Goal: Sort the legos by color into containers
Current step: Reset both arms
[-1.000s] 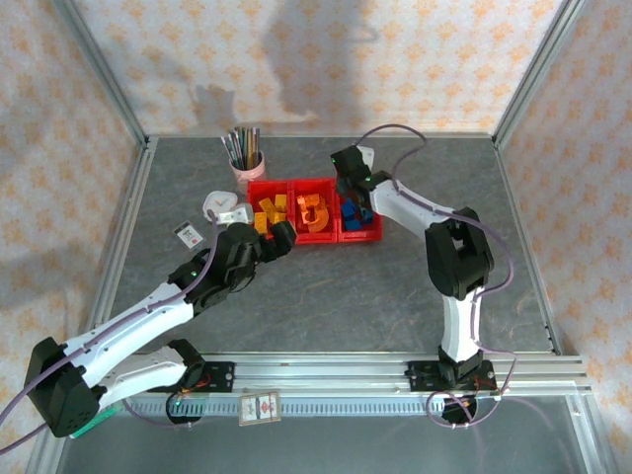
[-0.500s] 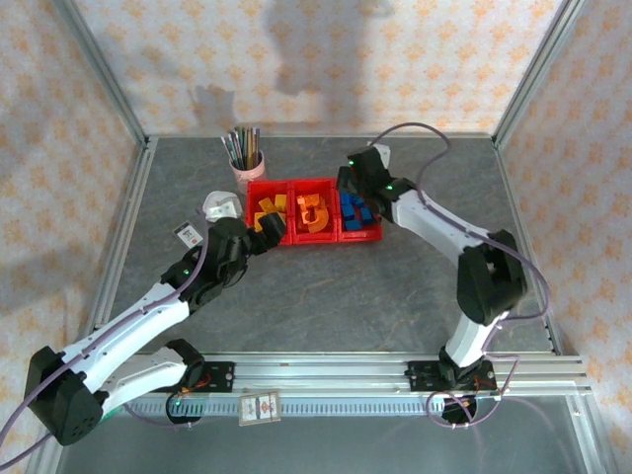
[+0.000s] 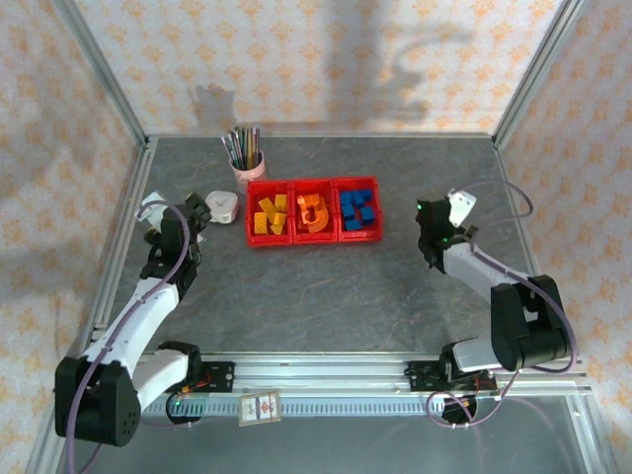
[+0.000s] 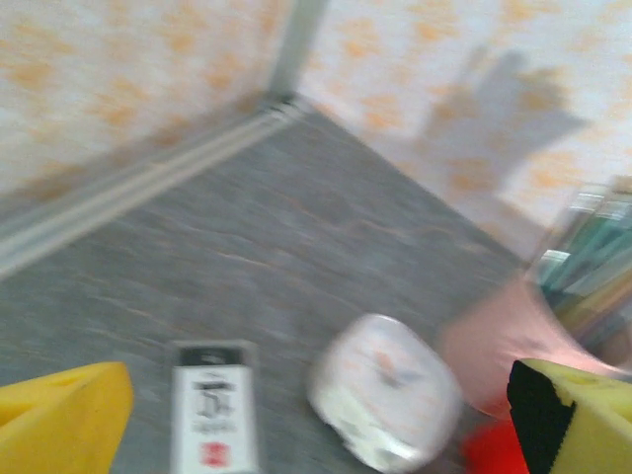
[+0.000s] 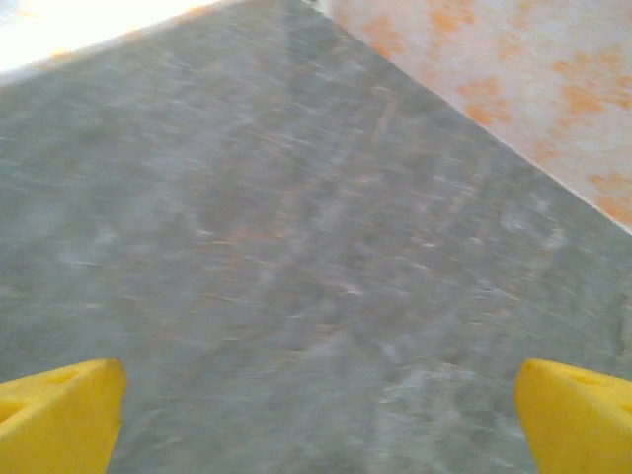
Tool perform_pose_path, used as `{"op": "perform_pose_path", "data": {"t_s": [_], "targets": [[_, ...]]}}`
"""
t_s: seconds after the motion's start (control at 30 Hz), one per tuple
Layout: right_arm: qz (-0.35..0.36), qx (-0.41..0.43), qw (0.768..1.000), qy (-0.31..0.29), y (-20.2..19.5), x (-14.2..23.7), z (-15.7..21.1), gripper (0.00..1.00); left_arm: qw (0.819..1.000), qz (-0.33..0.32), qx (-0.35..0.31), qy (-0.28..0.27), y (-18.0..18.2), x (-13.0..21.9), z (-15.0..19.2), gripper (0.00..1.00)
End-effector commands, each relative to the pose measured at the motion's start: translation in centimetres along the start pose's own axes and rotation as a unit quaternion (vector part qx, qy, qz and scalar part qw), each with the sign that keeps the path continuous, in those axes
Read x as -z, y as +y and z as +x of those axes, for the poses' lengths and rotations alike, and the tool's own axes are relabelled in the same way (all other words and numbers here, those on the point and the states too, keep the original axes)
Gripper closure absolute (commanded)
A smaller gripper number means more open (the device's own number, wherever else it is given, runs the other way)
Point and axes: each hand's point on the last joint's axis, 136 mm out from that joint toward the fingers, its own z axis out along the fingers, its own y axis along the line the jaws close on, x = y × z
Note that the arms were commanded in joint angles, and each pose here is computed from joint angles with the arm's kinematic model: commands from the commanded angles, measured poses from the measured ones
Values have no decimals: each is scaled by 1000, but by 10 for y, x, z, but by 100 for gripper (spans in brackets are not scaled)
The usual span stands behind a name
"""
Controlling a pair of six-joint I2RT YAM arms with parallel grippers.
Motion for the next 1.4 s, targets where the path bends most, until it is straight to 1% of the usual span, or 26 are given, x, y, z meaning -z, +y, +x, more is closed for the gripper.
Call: {"op": "perform_pose_path", "data": {"t_s": [0.0, 0.1, 0.13, 0.2, 0.27, 0.3, 0.33, 0.37, 0.4, 0.47, 0.53, 0.57, 0.6, 0.67, 0.73, 0.8, 0.87, 0.93, 1.37], "targets": [[3, -31, 996, -85, -14, -4, -26, 0, 997, -20, -51, -59, 18, -14, -1, 1], [-30, -33, 995, -91, -14, -17, -15, 0, 993, -2, -97, -65, 14, -25, 15, 1], [-46, -30, 995, -89, -11, -22, -10, 0, 992, 9, -105, -69, 12, -27, 20, 1], [-66, -30, 993, -92, -6, -24, -13, 0, 990, 39, -109, -82, 7, -28, 27, 1], [-131, -25, 982, -132, 5, -12, -22, 0, 986, 83, -109, -96, -2, -24, 32, 1], [-156, -21, 975, -156, 8, -3, -26, 0, 982, 106, -118, -103, -9, -23, 33, 1], [-171, -18, 973, -152, 11, -3, -22, 0, 977, 127, -134, -107, -16, -22, 37, 1], [-182, -14, 971, -154, 13, -2, -18, 0, 975, 131, -142, -110, -20, -25, 36, 1], [-201, -8, 966, -162, 15, 2, -13, 0, 974, 136, -152, -98, -23, -27, 41, 1], [-233, 8, 957, -171, 21, 10, -5, 0, 968, 158, -159, -109, -24, -22, 47, 1], [-235, 9, 957, -172, 22, 10, -5, 0, 955, 207, -168, -127, -29, -10, 58, 1], [-231, 10, 959, -166, 22, 7, -4, 0, 949, 222, -164, -153, -33, -4, 52, 1], [-231, 8, 958, -170, 22, 8, -5, 0, 951, 216, -164, -149, -34, -7, 51, 0], [-231, 9, 959, -166, 22, 6, -5, 0, 971, 149, -164, -92, -25, -36, 59, 0], [-231, 9, 959, -165, 22, 6, -5, 0, 968, 154, -154, -121, -22, -29, 52, 0], [-232, 9, 958, -170, 22, 9, -6, 0, 971, 149, -158, -104, -22, -33, 56, 1], [-234, 10, 957, -170, 22, 9, -5, 0, 969, 152, -155, -117, -22, -30, 53, 0], [-234, 11, 957, -169, 22, 9, -5, 0, 970, 151, -157, -110, -22, -31, 55, 0], [-234, 11, 958, -164, 24, 6, -4, 0, 969, 152, -157, -112, -22, -31, 54, 1]]}}
